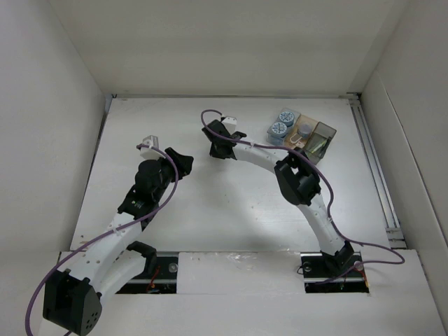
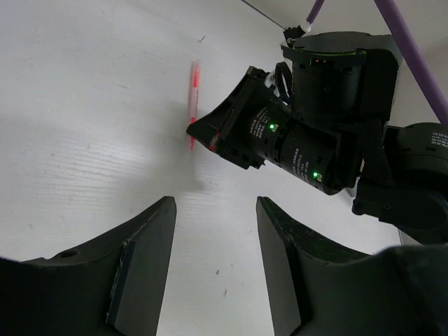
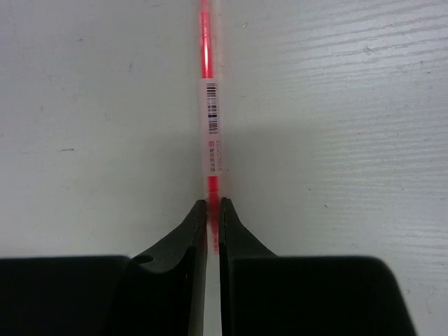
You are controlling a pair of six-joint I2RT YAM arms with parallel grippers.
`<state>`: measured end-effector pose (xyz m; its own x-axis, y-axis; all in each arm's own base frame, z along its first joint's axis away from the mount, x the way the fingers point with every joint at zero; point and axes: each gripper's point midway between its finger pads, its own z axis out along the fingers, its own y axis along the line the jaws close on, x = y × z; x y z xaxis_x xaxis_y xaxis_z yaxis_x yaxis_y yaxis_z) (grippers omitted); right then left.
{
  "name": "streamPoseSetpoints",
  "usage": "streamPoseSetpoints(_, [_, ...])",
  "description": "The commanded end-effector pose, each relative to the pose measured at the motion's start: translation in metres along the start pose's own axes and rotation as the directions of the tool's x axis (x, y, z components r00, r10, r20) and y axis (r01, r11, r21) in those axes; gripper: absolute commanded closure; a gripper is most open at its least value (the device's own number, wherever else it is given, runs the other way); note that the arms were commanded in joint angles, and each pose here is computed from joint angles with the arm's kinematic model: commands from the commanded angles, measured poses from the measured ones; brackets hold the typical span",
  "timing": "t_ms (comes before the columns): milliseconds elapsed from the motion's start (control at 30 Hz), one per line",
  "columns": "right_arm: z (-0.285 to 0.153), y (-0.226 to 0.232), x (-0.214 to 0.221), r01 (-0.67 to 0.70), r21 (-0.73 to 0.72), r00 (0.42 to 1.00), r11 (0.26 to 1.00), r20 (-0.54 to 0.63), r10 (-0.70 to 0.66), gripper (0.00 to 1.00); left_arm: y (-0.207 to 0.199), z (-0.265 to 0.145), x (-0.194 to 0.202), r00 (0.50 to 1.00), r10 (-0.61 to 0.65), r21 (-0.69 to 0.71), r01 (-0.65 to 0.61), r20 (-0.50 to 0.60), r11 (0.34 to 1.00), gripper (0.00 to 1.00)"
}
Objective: Sort the stationery into containers
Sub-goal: Grab a piece of stationery with the right arm
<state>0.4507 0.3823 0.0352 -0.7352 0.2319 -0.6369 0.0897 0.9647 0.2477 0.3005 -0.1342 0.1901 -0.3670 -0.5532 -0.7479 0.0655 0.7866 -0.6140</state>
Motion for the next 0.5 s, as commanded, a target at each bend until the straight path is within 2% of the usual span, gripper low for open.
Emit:
streamPoseSetpoints(0, [-0.006,-0.010,0.007,0.016,0.043,1.000,0.999,-0.009,-0.016,1.00,-0.006,-0.002,-0.006,1.000,-0.007,0.026,0.006,0.024,1.000,0.54])
streamPoseSetpoints(67, [-0.008,-0.016,0.009,0.006,0.049,1.000,0.999,0.000,-0.006,1.00,-0.006,-0.002,-0.006,1.000,-0.007,0.026,0.006,0.024,1.000,0.54])
streamPoseSetpoints(233, [-0.065,-0.011,-0.036,-0.098,-0.065,0.989,0.993,0.103,0.104,1.00,-0.006,-0.002,-0.006,1.000,-0.007,0.026,0.006,0.024,1.000,0.53])
streamPoseSetpoints(300, [-0.075,-0.041,-0.053,-0.160,-0.066,0.977,0.985,0.130,0.167,1.00,-0.006,0.000,-0.004,1.000,-0.007,0.031,0.006,0.016,1.000,0.53])
streamPoseSetpoints(333, [-0.106,-0.043,-0.080,-0.204,-0.125,0.960,0.971,0.171,0.224,1.00,-0.008,-0.001,-0.002,1.000,-0.006,0.040,0.006,0.008,0.999,0.53])
streamPoseSetpoints(367, [-0.115,-0.056,-0.090,-0.226,-0.131,0.949,0.965,0.193,0.248,1.00,-0.011,0.000,0.000,1.000,-0.006,0.055,0.006,-0.005,0.998,0.53])
streamPoseSetpoints(467, [-0.143,-0.125,-0.122,-0.350,-0.101,0.889,0.931,0.277,0.364,1.00,-0.019,-0.001,-0.001,1.000,0.002,0.099,-0.002,-0.005,0.995,0.50])
